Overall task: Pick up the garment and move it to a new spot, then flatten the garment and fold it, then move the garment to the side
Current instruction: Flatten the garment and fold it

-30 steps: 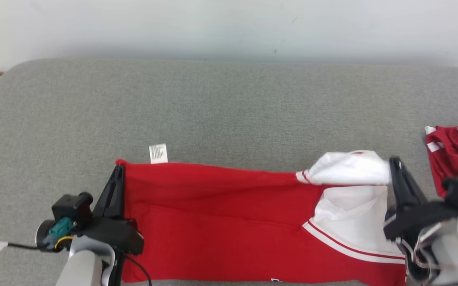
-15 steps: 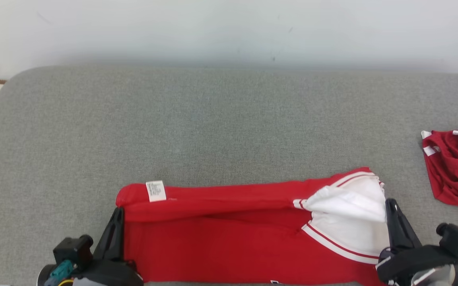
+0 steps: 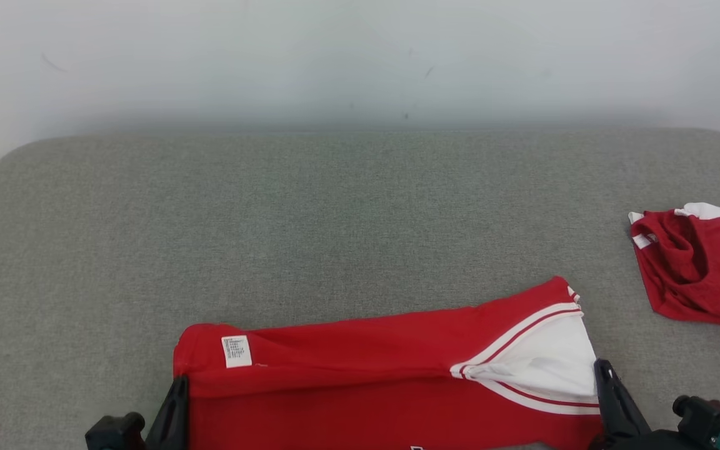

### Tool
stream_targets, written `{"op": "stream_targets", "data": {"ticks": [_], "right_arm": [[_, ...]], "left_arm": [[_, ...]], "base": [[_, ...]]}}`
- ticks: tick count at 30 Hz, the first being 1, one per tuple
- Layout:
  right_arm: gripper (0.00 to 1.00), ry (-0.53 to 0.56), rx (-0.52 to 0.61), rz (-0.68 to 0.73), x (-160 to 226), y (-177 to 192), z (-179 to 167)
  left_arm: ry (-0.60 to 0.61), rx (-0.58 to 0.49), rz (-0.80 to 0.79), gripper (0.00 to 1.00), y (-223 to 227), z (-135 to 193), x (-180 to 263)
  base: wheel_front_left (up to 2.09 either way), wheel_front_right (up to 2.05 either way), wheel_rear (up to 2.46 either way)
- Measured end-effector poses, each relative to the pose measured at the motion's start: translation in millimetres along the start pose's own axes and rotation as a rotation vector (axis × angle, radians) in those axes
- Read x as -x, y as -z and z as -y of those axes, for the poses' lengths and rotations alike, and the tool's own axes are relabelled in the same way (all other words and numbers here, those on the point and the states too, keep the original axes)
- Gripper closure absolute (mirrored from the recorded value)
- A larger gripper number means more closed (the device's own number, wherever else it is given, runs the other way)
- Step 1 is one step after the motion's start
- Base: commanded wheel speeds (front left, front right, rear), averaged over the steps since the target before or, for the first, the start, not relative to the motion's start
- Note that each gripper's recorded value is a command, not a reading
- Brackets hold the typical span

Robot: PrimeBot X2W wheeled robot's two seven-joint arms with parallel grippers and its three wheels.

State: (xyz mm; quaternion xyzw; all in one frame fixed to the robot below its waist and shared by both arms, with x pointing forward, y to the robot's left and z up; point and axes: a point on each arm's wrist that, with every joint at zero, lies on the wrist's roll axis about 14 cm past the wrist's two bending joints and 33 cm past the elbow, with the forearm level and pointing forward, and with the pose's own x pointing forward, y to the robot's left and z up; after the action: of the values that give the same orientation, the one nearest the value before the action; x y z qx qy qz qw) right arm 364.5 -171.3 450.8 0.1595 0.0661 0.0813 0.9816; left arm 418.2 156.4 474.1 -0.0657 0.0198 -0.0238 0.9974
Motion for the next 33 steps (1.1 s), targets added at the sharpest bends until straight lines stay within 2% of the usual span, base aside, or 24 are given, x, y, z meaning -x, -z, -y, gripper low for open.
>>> {"op": "stream_targets", "data": {"ticks": [1, 2, 3, 6, 13, 19, 25, 33], "right_arm": [[1.0, 0.007, -0.003, -0.007, 2.1, 2.6, 1.4], [0.62, 0.014, -0.008, -0.015, 3.7, 5.2, 2.7], [0.0, 0.016, -0.011, -0.018, 4.5, 6.1, 2.5], [0.0, 0.022, -0.011, -0.002, 5.1, 1.5, 4.0], [0.0, 0.04, 0.045, 0.109, 0.3, -34.9, 12.5], [0.0, 0.036, 0.117, 0.013, -4.9, -9.2, 11.4], [0.0, 0.036, 0.135, -0.062, -24.4, 9.5, 7.8], [0.0, 0.083, 0.161, -0.156, -40.4, 36.3, 26.5]], "left_arm": [[-0.004, -0.002, -0.008, 0.93, 2.8, -0.2, 0.9], [-0.005, -0.002, -0.013, 0.63, 4.2, -0.1, 1.3], [-0.01, -0.004, -0.017, 0.0, 5.7, -0.8, 2.5], [-0.033, -0.008, -0.038, 0.0, 13.4, -5.5, 9.8], [-0.096, -0.007, -0.018, 0.0, 9.0, -21.1, 24.7], [-0.109, -0.007, -0.013, 0.0, 8.1, -25.2, 33.1], [-0.114, -0.012, 0.011, 0.0, 0.3, -27.8, 28.9], [-0.119, -0.022, 0.006, 0.0, 2.5, -31.1, 25.2]], "base": [[0.0, 0.0, 0.0], [0.0, 0.0, 0.0], [0.0, 0.0, 0.0], [0.0, 0.0, 0.0], [0.0, 0.0, 0.0], [0.0, 0.0, 0.0], [0.0, 0.0, 0.0], [0.0, 0.0, 0.0]]}}
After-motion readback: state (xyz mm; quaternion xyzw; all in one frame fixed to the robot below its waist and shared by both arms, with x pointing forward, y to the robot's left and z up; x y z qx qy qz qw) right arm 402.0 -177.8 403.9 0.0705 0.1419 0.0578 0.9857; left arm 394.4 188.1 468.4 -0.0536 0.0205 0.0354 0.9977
